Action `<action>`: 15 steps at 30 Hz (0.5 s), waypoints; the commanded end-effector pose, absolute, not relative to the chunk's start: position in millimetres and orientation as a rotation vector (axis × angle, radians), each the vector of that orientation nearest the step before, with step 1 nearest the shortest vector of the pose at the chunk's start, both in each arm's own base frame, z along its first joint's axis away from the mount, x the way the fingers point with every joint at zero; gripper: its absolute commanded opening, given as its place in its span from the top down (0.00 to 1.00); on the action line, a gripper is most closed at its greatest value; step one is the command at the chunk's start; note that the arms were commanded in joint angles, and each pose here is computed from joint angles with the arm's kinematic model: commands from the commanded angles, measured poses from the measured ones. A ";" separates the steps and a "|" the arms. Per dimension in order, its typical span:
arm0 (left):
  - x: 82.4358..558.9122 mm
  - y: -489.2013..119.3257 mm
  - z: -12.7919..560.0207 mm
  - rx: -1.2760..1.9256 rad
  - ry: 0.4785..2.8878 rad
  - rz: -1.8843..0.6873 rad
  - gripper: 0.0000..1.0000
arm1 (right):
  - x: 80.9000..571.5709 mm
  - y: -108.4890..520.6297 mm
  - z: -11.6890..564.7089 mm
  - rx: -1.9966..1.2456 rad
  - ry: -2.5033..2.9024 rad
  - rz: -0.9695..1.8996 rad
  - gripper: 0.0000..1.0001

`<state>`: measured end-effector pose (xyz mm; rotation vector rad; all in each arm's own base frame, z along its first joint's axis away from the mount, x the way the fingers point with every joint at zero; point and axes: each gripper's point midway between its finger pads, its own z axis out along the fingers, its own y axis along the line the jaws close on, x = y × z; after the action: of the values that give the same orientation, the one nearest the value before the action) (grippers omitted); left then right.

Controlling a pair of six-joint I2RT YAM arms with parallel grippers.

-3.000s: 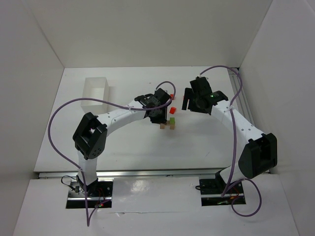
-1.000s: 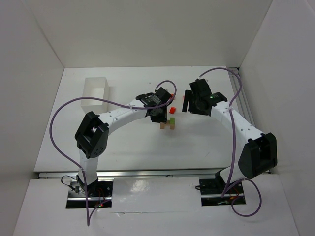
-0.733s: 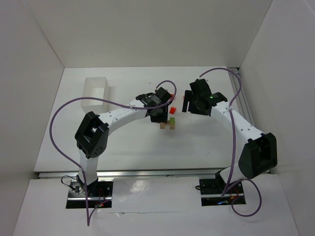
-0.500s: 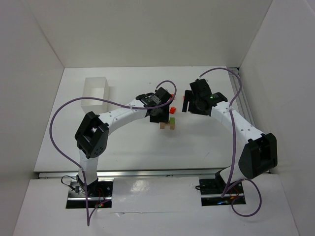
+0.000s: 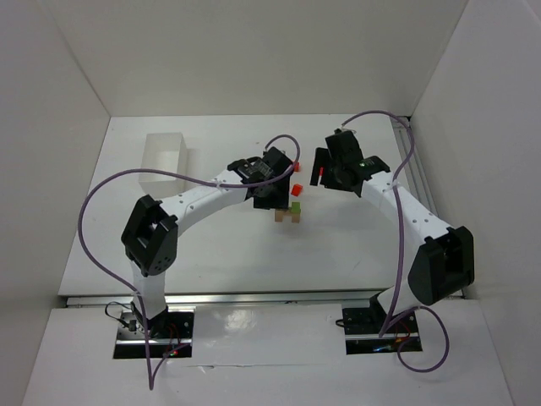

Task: Build the wood block tower

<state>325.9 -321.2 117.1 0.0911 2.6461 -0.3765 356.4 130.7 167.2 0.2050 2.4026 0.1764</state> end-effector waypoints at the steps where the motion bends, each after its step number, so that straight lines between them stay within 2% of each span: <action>1: 332.4 -320.6 173.8 0.067 2.526 -0.437 0.37 | 395.7 143.9 196.2 0.212 2.285 0.233 0.23; 8: 344.2 -275.1 203.2 -0.013 2.469 -0.387 0.37 | 426.6 133.1 182.2 0.255 2.291 0.197 0.23; 15: 371.2 -192.2 203.3 -0.160 2.467 -0.334 0.38 | 455.5 116.2 146.0 0.268 2.372 0.172 0.23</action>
<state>370.1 -221.5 204.8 -0.1497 2.4528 -0.3627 426.7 116.2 132.8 0.2873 2.4350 0.1429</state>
